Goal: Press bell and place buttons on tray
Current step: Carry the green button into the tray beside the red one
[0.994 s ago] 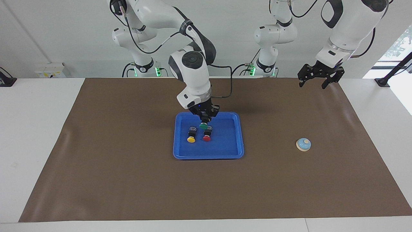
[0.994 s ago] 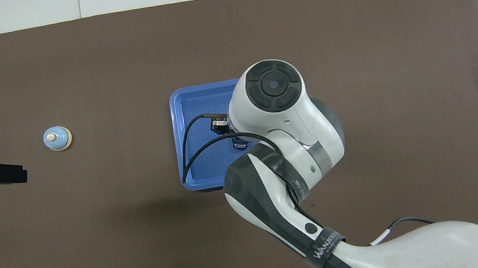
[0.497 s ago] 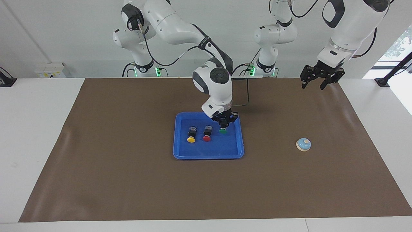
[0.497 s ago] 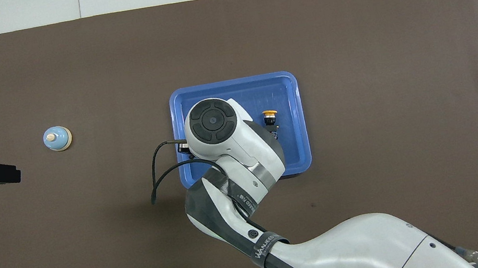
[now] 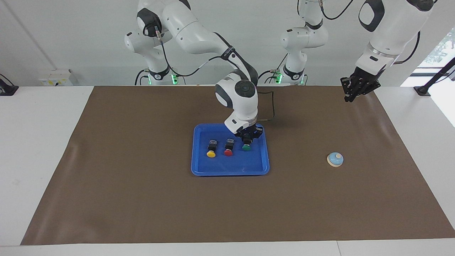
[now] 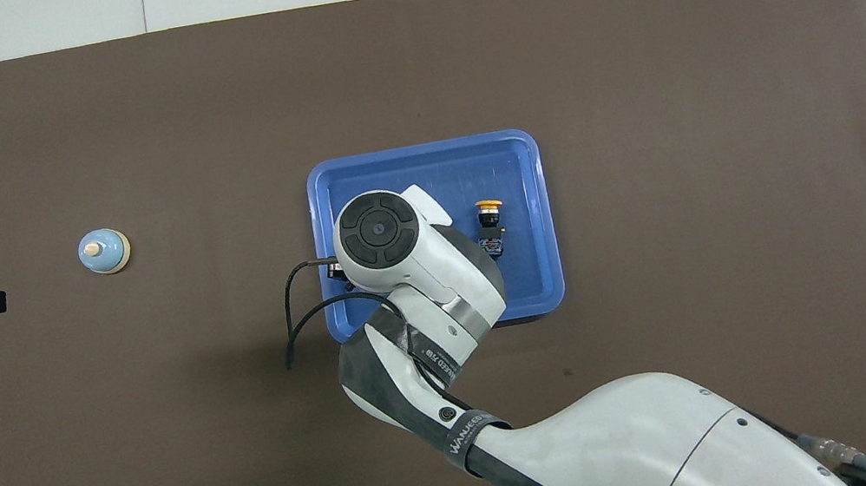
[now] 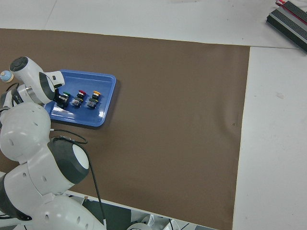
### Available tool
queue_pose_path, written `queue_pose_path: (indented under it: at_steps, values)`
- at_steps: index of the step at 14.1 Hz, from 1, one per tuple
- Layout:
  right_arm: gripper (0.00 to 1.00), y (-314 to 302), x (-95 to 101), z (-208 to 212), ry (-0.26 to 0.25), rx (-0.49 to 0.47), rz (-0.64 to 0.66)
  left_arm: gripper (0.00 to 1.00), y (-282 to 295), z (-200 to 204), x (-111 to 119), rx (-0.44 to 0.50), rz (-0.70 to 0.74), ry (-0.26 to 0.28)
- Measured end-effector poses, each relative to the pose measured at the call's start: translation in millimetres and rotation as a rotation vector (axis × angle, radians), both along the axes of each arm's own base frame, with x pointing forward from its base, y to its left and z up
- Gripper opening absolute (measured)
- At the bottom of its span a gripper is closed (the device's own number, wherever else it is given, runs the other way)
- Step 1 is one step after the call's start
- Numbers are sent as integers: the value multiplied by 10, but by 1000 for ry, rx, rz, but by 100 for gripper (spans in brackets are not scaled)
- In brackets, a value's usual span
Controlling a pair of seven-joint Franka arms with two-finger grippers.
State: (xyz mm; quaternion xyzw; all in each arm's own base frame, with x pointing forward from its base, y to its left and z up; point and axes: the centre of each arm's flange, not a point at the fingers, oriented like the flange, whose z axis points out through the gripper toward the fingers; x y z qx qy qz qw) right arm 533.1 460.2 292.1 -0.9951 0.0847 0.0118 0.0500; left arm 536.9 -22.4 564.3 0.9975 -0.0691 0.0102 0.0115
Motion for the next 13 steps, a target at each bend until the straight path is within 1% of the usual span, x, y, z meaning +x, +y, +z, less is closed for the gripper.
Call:
queue_pose_path:
  at_steps: [2,3,6,7,8,9,11,13]
  values:
    - [41,0,-1,0,0,-1,1,1,3,-246,158,-3,1,12]
    - [45,-3,-1,-9,2,-3,0,1,-3,-364,239,-5,3,19]
    - [74,-65,37,-16,11,-15,-14,1,-42,-735,505,-12,19,30]
    - [87,-116,76,23,16,-23,-24,1,-51,-843,577,-15,22,30]
    - [97,-178,125,121,20,-28,-34,1,-54,-933,632,-16,24,31]
    - [100,-256,180,273,21,-30,-46,1,-53,-1005,669,-17,25,33]
    - [100,-495,310,674,7,-25,-83,1,-38,-1065,705,-18,30,28]
    - [100,-938,497,1162,-13,-18,-148,1,-6,-1080,722,-18,38,18]
